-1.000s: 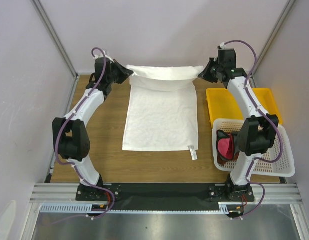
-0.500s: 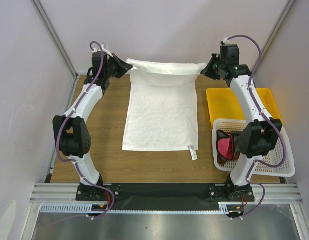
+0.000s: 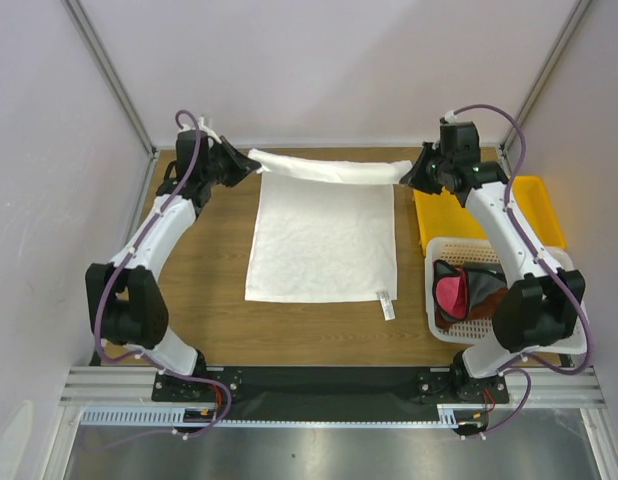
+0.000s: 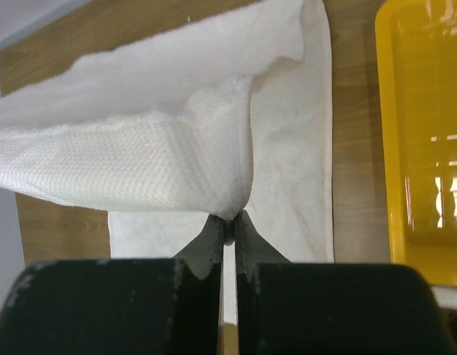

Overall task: Fold and stack the towels
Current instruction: Fold the towel

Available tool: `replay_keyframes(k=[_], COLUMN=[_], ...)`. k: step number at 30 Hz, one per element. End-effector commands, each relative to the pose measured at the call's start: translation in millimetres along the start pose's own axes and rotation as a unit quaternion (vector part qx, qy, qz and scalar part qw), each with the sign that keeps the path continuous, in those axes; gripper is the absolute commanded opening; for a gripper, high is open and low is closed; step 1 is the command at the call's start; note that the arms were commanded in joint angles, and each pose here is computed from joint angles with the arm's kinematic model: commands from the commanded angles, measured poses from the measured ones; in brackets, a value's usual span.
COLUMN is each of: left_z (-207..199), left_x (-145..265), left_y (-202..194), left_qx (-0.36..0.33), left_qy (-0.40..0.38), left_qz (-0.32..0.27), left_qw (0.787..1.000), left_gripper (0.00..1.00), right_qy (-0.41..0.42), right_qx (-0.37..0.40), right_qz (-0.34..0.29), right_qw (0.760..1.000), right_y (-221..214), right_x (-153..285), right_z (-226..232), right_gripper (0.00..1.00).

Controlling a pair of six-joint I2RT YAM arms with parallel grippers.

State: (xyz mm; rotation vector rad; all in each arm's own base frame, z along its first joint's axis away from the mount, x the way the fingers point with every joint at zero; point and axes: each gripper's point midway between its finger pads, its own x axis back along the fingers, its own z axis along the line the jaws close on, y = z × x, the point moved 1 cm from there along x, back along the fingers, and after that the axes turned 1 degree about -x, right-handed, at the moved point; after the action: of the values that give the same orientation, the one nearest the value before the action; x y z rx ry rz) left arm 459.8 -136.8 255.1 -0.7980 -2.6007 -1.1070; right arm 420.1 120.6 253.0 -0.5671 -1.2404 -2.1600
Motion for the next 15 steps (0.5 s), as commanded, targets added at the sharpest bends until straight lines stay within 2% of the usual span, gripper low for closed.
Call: replay_keyframes(k=[1,6,15], left_z=[-4,6,56], left_x=[40,63,93], left_y=[11,-17,-83], left_qx=[-0.025,-0.026,-0.016], left_qy=[0.0,0.007,0.056], left_qz=[-0.033,-0.008,0.037], left_qw=[0.999,1.0,0.998], left_gripper=[0.0,0.0,0.0], right_qy=[0.02,0.03,0.012], right_qx=[-0.007,-0.016,-0.049], right_qz=[-0.024,-0.009,0.045], right_qw=[0.999,0.999,0.998], right_y=[-5,-35,-107], right_x=[34,52,57], right_z=[7,0,-30], right_gripper=[0.0,0.0,0.0])
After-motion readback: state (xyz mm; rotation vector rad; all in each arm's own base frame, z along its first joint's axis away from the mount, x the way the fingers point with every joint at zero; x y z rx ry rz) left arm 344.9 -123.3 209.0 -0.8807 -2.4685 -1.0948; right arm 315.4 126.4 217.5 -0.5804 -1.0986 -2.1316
